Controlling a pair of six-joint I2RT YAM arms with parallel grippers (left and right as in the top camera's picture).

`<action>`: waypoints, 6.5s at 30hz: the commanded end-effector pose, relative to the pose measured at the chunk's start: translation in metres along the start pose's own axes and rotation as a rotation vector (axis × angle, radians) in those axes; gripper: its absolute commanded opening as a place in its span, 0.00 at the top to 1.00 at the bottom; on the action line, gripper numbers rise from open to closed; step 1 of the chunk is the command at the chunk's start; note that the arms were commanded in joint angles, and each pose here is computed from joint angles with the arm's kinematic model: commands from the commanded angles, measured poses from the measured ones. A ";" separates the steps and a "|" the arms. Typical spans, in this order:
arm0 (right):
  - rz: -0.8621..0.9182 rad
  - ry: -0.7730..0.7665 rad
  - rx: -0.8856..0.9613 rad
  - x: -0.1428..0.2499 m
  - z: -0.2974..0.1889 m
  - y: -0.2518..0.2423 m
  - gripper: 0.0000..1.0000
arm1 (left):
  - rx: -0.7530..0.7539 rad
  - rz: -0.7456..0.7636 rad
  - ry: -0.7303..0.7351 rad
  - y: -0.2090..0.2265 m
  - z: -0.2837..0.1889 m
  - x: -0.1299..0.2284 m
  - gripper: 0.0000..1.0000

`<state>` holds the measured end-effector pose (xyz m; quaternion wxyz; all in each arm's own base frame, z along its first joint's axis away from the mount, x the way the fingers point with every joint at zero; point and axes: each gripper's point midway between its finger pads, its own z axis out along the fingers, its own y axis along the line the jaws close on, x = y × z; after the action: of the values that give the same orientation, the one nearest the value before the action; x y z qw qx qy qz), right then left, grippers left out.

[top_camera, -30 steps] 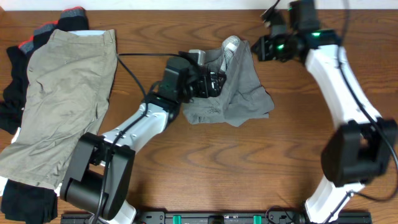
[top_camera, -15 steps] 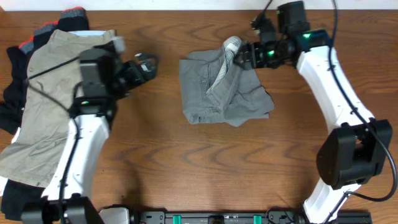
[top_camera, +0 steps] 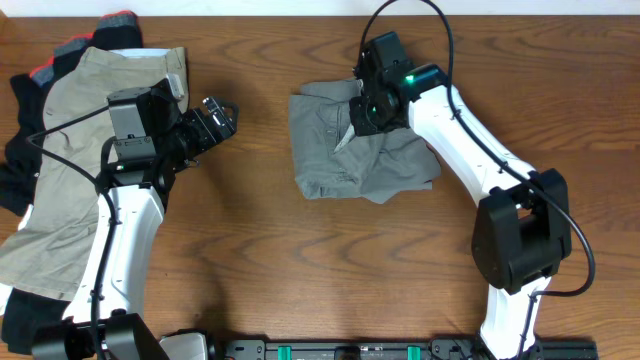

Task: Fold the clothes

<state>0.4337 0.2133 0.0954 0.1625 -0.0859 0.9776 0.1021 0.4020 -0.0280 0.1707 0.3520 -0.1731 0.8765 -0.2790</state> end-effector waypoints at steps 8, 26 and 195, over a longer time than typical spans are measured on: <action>0.170 0.009 0.255 0.004 -0.005 -0.093 0.99 | 0.009 0.047 0.001 -0.001 -0.001 0.001 0.02; 0.145 -0.025 0.082 -0.005 -0.035 -0.082 0.44 | -0.013 0.059 -0.009 0.002 -0.001 -0.001 0.02; 0.663 -0.310 0.141 0.003 0.011 -0.394 0.99 | -0.071 0.053 -0.027 0.014 0.001 -0.004 0.02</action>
<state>0.5069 -0.2026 0.0223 0.2815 0.3962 0.8719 0.0597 0.4040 -0.0180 0.1675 0.3646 -0.1670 0.8829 -0.2440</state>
